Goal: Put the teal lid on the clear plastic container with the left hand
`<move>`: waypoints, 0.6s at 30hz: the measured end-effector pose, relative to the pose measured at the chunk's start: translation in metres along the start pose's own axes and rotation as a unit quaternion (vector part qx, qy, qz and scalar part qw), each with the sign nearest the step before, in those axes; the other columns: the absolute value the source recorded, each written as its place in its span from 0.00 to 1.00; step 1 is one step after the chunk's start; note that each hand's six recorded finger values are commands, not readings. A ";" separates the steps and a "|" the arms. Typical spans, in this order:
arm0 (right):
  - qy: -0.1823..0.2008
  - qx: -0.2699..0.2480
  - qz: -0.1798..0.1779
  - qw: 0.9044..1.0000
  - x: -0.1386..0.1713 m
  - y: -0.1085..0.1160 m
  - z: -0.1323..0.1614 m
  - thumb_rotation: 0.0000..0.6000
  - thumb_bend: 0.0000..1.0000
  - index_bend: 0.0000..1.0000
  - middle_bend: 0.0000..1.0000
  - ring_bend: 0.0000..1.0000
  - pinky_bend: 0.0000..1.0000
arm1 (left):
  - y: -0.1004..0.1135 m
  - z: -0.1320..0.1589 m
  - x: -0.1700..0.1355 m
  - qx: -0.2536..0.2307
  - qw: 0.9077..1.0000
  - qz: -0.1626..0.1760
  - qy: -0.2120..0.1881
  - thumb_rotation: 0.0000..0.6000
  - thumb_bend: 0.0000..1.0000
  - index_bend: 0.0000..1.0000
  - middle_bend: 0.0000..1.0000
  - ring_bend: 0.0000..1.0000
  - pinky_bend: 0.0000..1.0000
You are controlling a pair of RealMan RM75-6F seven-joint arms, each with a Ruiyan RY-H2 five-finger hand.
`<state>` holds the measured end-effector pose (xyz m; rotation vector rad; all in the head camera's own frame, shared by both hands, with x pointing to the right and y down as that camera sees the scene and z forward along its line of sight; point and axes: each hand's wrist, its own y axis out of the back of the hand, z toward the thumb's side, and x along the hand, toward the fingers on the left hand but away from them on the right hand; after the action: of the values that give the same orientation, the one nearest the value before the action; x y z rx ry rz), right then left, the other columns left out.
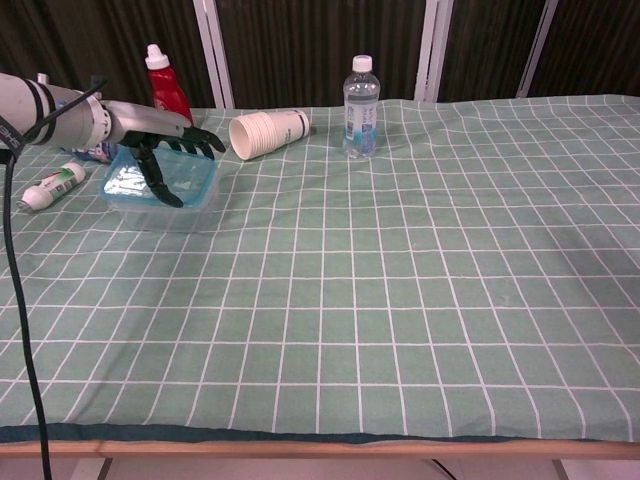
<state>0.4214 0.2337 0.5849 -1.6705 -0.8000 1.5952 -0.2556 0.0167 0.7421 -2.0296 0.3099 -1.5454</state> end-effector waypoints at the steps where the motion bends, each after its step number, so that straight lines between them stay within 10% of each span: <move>1: 0.000 0.000 0.000 1.000 0.000 0.000 0.000 1.00 0.06 0.00 0.00 0.00 0.00 | -0.001 0.000 0.000 0.002 1.000 -0.001 0.000 1.00 0.27 0.01 0.62 0.74 0.70; 18: 0.000 -0.001 0.000 1.000 0.001 0.001 0.000 1.00 0.06 0.00 0.00 0.00 0.00 | -0.003 -0.001 0.001 0.018 1.000 -0.005 0.006 1.00 0.27 0.01 0.63 0.75 0.70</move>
<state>0.4215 0.2339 0.5842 -1.6725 -0.8025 1.5935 -0.2561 0.0180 0.7446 -1.9971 0.2760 -1.5593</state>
